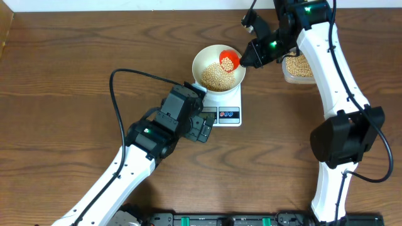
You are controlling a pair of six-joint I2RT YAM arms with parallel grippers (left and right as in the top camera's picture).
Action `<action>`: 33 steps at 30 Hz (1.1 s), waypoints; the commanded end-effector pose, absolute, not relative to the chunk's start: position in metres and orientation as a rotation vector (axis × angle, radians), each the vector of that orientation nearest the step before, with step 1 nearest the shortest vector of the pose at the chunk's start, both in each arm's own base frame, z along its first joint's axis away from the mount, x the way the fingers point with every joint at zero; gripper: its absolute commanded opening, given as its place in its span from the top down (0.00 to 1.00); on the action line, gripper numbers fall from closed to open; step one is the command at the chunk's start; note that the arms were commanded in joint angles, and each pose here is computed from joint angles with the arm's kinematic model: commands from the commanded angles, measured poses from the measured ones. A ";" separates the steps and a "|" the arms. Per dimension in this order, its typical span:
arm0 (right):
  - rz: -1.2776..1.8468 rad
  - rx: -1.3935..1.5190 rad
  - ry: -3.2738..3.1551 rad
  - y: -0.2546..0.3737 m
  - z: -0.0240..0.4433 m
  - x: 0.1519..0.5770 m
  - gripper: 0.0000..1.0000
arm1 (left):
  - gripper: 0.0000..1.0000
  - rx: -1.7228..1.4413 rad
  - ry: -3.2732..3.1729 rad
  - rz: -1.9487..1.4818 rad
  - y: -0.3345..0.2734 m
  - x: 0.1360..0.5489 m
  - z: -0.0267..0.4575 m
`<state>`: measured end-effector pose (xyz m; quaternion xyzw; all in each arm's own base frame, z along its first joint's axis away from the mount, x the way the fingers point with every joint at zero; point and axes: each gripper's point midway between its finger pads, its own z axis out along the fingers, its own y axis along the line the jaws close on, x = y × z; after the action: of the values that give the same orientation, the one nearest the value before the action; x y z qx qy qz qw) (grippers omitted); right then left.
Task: Scoop item into bowl and weigh 50g on scale
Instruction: 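Tilt the red scoop over the bowl to trickle chickpeas in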
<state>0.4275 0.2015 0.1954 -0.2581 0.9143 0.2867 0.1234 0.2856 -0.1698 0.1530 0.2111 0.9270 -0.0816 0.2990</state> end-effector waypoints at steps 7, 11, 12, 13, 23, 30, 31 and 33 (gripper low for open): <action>0.716 -0.779 2.641 0.205 0.199 0.435 0.99 | 0.00 0.547 2.469 -0.197 -0.165 0.286 0.150; 0.672 -0.796 2.641 0.208 0.197 0.436 0.99 | 0.00 0.547 2.469 -0.197 -0.165 0.286 0.150; 0.650 -0.802 2.641 0.208 0.197 0.436 0.99 | 0.00 0.547 2.469 -0.197 -0.165 0.286 0.150; 0.637 -0.806 2.640 0.209 0.196 0.437 0.99 | 0.00 0.547 2.469 -0.197 -0.165 0.286 0.150; 0.510 -0.846 2.640 0.210 0.191 0.439 0.99 | 0.00 0.547 2.469 -0.197 -0.165 0.286 0.150; 0.513 -0.883 2.624 0.220 0.192 0.436 0.99 | 0.00 0.547 2.469 -0.197 -0.165 0.286 0.150; 0.516 -0.877 2.626 0.220 0.192 0.436 0.99 | 0.00 0.547 2.469 -0.197 -0.165 0.286 0.150; 0.524 -0.852 2.636 0.218 0.192 0.436 0.99 | 0.01 0.547 2.469 -0.197 -0.165 0.286 0.150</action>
<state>0.4328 0.2189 0.1819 -0.3047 0.9235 0.1806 0.1474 0.2856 -0.1698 0.1530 0.2111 0.9270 -0.0816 0.2990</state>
